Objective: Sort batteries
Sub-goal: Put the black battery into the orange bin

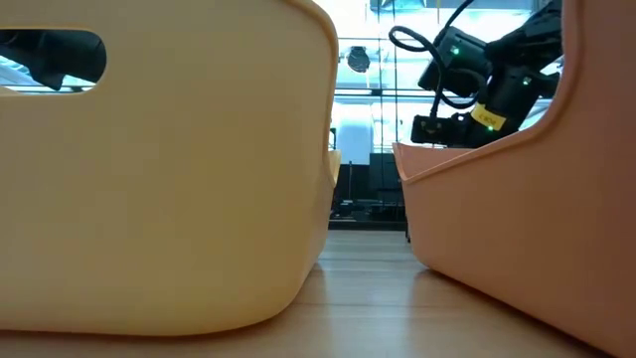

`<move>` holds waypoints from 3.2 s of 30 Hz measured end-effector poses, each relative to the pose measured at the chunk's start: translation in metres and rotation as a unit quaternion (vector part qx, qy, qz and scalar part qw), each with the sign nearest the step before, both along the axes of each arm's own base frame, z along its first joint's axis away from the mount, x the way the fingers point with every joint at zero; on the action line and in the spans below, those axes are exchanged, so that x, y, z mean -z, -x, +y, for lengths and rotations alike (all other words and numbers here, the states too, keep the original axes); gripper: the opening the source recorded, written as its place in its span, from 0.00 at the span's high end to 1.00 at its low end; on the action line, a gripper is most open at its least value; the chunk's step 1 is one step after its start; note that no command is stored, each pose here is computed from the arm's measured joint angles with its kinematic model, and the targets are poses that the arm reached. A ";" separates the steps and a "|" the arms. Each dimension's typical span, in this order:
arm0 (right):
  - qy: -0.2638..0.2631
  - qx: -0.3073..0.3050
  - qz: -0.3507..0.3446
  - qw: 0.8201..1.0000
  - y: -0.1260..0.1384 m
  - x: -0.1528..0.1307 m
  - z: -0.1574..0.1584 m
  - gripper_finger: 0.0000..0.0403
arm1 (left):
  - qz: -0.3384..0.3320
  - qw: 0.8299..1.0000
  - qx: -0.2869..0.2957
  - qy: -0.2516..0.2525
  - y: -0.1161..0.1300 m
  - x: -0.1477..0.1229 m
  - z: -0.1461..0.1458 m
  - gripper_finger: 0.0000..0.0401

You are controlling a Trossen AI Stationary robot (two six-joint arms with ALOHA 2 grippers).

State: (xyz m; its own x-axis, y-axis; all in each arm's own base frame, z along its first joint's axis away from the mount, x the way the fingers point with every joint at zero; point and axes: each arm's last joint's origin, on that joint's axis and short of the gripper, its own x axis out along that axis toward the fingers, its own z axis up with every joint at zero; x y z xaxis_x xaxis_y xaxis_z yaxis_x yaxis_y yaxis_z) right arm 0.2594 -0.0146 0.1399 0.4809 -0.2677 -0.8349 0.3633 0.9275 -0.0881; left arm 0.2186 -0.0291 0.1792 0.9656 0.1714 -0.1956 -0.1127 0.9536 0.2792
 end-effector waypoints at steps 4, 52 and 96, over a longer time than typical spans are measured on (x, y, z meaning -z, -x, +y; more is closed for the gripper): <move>-0.001 0.004 -0.001 1.000 0.000 0.001 0.000 0.70 | 0.000 1.000 0.000 0.000 0.000 0.000 0.000 0.67; 0.032 -0.038 -0.232 0.971 0.026 -0.089 0.091 0.57 | 0.005 0.999 -0.002 0.038 0.001 0.002 -0.003 0.67; 0.013 -0.040 -0.293 0.955 0.025 0.027 0.010 0.60 | 0.005 0.999 0.005 0.036 0.002 0.002 -0.008 0.67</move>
State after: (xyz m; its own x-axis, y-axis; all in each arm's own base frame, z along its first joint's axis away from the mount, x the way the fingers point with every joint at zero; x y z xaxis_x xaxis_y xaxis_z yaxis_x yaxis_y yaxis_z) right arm 0.2340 -0.0044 0.1131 0.8838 -0.2264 -0.4094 0.2843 0.9549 0.0858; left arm 0.2169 -0.0369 0.1771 0.9652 0.1468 -0.2162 -0.1005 0.9722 0.2113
